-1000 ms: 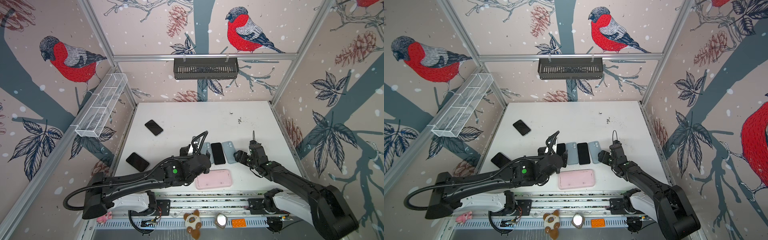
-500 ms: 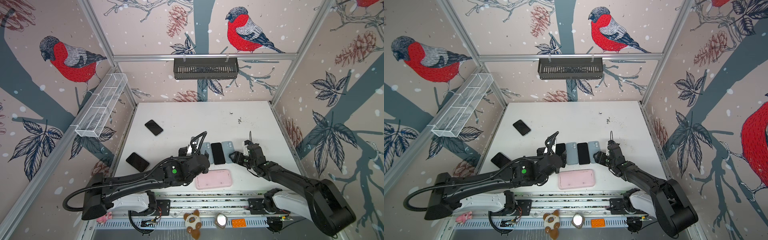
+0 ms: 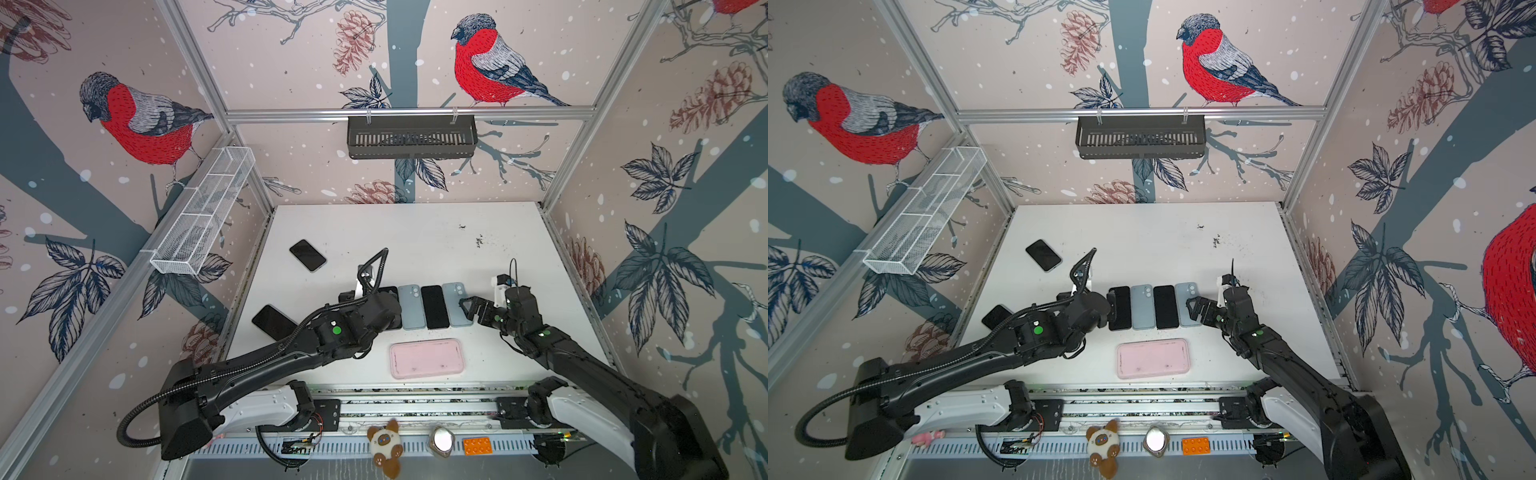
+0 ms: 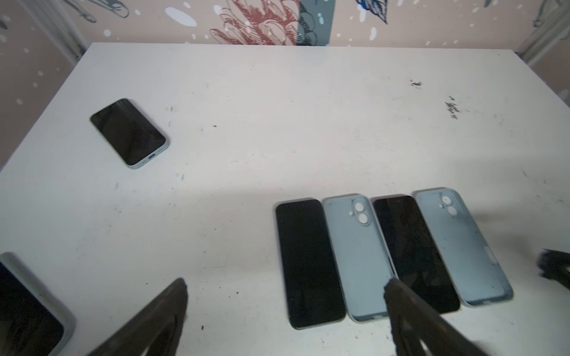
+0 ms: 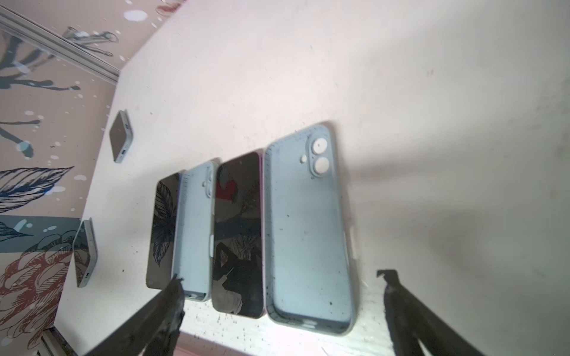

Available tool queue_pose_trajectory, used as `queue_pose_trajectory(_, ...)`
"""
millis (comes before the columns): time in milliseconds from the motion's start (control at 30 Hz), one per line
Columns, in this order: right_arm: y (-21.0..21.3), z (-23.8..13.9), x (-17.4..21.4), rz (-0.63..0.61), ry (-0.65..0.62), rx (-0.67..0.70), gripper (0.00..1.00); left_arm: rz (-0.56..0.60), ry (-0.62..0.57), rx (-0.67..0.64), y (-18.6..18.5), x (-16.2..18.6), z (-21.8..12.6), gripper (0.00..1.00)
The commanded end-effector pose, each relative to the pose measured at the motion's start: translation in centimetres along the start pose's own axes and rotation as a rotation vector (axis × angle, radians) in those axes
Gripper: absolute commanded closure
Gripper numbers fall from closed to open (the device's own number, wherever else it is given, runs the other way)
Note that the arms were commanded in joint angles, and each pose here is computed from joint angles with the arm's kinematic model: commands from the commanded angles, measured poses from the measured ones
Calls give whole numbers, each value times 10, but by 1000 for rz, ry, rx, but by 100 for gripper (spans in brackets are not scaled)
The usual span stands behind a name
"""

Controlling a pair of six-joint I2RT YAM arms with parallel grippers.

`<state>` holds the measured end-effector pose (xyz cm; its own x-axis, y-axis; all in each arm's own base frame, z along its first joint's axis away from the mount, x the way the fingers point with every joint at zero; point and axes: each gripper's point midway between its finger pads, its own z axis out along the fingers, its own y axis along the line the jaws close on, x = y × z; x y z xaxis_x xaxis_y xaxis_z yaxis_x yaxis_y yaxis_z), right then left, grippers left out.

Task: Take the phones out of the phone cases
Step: 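Swing the left gripper toward the cased black phone while the right draws back, then lower the left gripper over the cased black phone and close on it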

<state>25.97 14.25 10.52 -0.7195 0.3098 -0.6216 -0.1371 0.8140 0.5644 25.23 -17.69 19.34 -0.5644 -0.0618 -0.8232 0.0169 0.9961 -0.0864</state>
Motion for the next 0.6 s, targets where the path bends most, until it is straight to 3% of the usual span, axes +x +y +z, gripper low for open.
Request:
queue_pose_trajectory(0, 10, -20, -15, -79, -79, -7, 1, -45, 64, -31, 23, 4, 12, 2)
queue_pose_trajectory(167, 43, -47, -30, -142, -154, -115, 1, -146, 127, -44, 59, -10, 46, 2)
queue_pose_trajectory(367, 81, -47, -17, -231, -80, -222, 1, -237, 240, -98, 105, -18, 96, 2)
queue_pose_trajectory(567, 105, -41, -6, -335, -38, -240, 1, -283, 372, -147, 137, -20, 150, 2)
